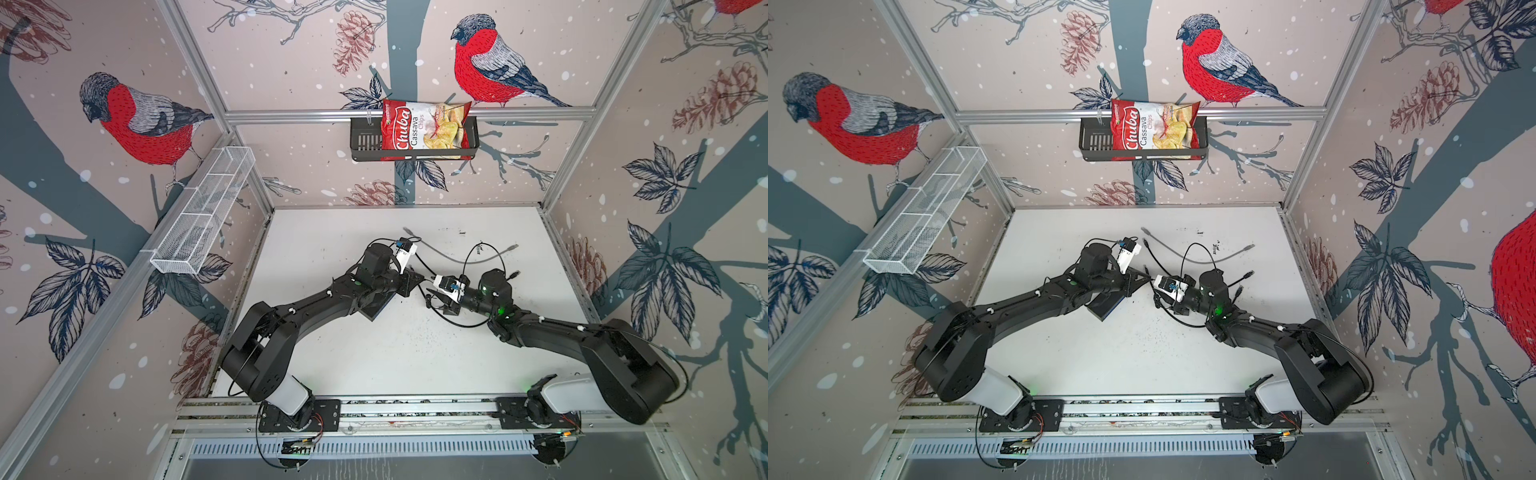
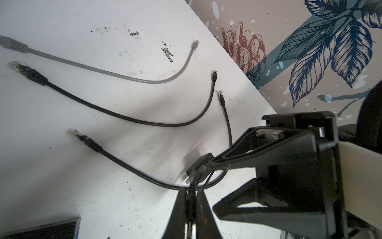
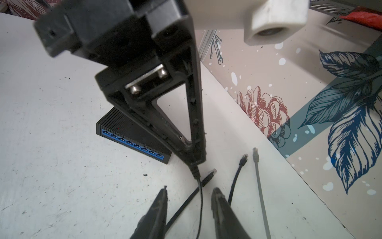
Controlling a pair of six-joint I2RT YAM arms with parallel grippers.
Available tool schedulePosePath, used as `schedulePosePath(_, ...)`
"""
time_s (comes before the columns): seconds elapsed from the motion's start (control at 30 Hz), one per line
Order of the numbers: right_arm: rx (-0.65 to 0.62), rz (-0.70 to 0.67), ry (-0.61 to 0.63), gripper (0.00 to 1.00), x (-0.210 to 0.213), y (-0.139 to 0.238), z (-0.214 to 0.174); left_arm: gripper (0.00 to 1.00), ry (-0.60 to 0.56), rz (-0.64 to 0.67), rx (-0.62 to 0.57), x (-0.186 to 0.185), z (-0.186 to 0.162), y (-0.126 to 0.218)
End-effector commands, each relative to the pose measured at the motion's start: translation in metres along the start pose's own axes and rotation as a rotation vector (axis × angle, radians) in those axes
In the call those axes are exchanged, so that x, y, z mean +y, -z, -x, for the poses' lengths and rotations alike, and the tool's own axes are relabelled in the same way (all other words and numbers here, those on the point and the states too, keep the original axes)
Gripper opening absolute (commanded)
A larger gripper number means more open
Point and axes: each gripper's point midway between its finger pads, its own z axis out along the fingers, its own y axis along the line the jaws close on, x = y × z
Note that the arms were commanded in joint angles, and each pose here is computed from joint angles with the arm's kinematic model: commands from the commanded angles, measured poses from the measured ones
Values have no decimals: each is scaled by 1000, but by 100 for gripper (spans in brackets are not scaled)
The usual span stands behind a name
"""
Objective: Insert the plug into the switch port
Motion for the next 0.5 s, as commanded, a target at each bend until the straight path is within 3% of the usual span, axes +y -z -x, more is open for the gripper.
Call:
schedulePosePath(0.0, -60, -9, 10, 35, -7, -4, 14, 5, -22, -31, -12, -7, 6, 2)
schedulePosePath(0.27, -93, 9, -14, 26, -10, -10, 22, 5, -18, -56, -19, -12, 8, 3)
schedulePosePath(0.47, -89, 29, -22, 26, -6, -12, 18, 5, -17, -75, -29, -16, 11, 4)
